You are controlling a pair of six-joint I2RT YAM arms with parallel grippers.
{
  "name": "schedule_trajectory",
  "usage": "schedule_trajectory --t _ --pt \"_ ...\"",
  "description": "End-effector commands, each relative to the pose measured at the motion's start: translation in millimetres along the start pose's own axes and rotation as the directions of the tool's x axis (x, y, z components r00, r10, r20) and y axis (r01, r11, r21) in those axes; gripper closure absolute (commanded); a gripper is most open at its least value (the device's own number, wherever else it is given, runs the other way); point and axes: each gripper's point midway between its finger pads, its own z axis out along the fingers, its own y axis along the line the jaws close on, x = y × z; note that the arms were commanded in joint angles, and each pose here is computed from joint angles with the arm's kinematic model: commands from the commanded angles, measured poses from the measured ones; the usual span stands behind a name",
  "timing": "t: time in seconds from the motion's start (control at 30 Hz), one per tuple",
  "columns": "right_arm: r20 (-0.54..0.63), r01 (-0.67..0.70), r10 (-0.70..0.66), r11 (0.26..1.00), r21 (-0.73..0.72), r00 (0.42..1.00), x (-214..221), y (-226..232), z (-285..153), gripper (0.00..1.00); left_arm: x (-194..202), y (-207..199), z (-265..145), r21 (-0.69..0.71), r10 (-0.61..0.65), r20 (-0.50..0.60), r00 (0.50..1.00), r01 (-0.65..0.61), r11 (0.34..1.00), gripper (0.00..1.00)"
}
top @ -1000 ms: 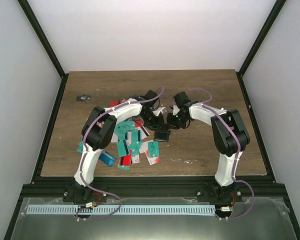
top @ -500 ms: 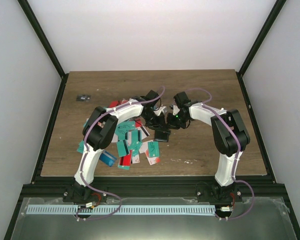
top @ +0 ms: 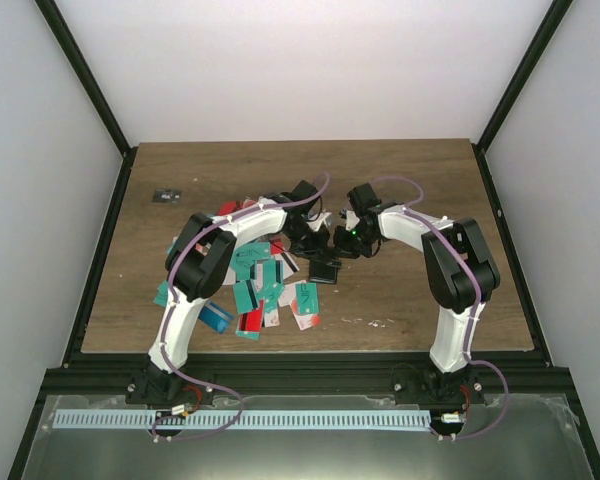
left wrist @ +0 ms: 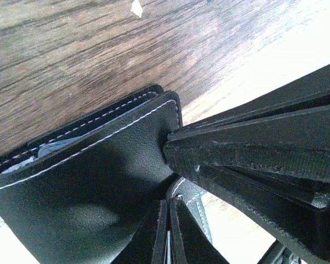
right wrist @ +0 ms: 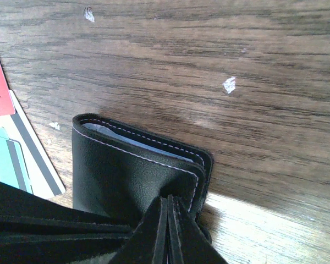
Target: Put the credit cards into the card holder
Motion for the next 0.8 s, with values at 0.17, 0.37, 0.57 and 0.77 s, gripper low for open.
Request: schedule_trajectory --t 0.17,0.37,0.57,0.77 --pt "-0.051 -0.024 0.026 0.999 0.037 0.998 13.4 -17.8 11.2 0.97 -0.6 7.8 1.6 -0.050 0.005 0.000 1.000 -0.005 0.999 0.96" --pt "-0.057 -0.025 0.027 0.999 0.039 0.998 15.5 -19.0 12.6 0.97 -1.9 14.0 -0.2 -0.094 0.018 0.000 1.000 -0.018 0.995 0.96" --pt "-0.057 -0.023 0.026 0.999 0.041 0.998 15.2 -19.1 12.6 0.97 0.0 22.1 -0.3 -0.135 0.021 -0.006 1.000 -0.021 0.991 0.96" --pt "-0.058 -0.026 0.028 0.999 0.041 0.998 15.2 -19.3 13.0 0.97 5.7 20.5 4.4 -0.128 0.030 -0.031 0.999 -0.034 0.991 0.96"
